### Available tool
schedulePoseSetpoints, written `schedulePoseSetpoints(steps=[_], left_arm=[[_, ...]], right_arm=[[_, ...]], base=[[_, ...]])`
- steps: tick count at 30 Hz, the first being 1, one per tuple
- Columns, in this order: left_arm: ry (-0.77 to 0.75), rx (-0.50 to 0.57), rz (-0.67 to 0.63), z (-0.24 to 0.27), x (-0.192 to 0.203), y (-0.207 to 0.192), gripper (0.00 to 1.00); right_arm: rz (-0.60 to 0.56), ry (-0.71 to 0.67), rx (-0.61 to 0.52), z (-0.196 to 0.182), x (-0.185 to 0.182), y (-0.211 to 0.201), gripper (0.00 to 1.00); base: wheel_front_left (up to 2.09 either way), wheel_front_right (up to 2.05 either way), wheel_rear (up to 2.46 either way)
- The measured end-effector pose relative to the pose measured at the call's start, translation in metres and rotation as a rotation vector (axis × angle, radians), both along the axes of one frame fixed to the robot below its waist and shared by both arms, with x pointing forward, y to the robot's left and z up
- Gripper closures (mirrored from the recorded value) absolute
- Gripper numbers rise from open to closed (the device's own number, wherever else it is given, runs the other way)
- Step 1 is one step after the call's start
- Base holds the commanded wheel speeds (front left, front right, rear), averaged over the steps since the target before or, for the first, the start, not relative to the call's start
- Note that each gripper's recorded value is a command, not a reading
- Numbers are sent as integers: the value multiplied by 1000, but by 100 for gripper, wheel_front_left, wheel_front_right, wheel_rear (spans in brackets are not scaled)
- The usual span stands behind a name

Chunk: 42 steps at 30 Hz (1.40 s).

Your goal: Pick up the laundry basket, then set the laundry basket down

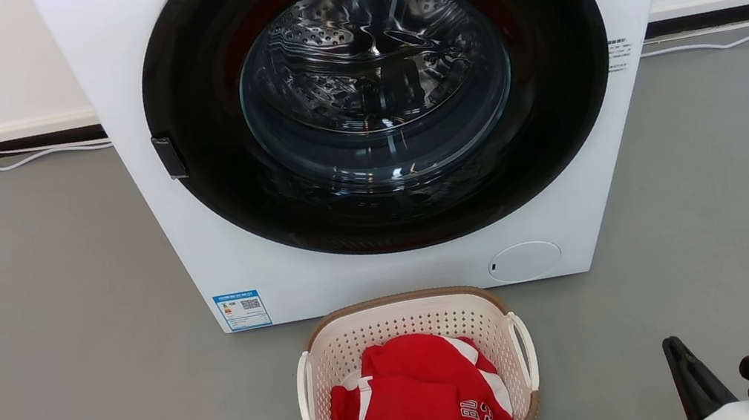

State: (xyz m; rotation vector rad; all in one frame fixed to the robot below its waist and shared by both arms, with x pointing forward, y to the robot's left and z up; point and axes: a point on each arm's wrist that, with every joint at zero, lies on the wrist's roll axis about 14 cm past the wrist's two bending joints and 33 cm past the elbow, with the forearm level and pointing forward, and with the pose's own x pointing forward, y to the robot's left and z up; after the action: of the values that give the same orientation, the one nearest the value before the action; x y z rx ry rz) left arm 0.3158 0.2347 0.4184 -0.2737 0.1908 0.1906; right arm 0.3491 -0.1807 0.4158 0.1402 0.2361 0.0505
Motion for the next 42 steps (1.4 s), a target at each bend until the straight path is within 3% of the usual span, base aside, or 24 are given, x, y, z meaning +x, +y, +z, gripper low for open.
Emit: schedulePoseSetpoints(steps=[42], left_arm=[[-48,-450,96,8,15,-8,100]], right_arm=[[-210,3,481,14,7,-18,100]], base=[[0,0,0]])
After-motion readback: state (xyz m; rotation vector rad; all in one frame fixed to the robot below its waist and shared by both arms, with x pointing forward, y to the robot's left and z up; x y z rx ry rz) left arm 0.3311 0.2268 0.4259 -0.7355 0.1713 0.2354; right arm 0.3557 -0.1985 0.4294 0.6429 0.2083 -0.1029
